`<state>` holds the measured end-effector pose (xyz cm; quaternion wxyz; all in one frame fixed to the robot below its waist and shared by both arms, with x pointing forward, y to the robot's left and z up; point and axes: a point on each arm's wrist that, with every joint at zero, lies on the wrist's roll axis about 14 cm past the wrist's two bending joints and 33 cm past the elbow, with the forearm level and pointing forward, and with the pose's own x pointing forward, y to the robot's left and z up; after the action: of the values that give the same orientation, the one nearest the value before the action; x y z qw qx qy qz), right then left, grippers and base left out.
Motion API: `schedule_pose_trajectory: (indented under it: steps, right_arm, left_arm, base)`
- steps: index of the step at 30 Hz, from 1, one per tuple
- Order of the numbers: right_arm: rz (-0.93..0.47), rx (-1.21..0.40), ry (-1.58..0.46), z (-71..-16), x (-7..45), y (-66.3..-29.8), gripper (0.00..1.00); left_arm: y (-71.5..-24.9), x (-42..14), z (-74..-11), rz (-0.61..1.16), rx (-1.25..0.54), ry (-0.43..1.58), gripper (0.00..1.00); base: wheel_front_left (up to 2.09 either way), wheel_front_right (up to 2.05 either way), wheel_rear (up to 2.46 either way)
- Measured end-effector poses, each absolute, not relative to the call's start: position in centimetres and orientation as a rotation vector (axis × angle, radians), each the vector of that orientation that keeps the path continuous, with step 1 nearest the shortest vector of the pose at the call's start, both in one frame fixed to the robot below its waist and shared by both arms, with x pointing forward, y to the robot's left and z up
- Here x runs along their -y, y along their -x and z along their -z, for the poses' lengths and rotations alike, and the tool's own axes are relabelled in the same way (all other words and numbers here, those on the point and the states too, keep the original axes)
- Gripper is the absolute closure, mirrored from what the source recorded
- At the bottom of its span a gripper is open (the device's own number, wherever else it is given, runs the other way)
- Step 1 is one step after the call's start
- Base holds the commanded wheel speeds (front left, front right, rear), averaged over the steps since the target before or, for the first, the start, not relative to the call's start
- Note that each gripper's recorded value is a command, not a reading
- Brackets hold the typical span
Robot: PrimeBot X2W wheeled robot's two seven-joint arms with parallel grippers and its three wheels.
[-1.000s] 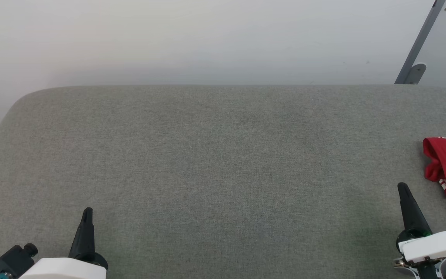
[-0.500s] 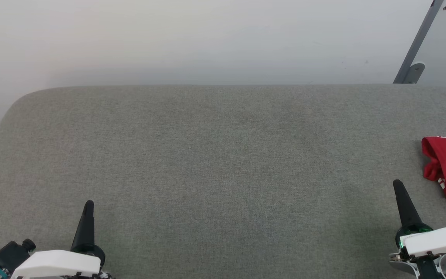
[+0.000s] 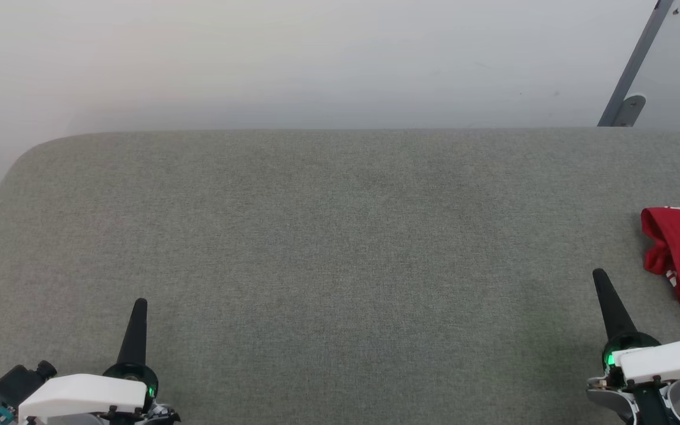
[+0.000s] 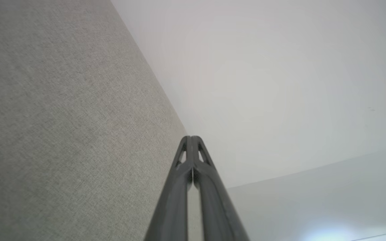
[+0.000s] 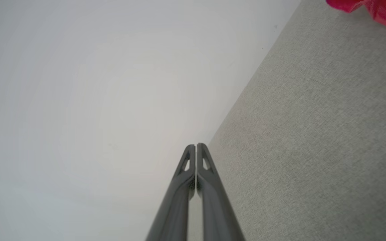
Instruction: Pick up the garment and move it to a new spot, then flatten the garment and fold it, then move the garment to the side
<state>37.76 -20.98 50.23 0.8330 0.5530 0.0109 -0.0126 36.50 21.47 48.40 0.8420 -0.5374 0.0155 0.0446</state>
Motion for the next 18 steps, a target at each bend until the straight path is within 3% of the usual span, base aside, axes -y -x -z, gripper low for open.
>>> schedule_pose_trajectory:
  steps: [18]
  right_arm:
    - [0.019, -0.016, -1.328, -50.36, 20.61, -38.23, 1.00]
  left_arm:
    - [-37.47, -20.93, -49.19, -0.068, -0.020, 1.308, 1.00]
  base:
    - [0.00, 0.00, 0.00]
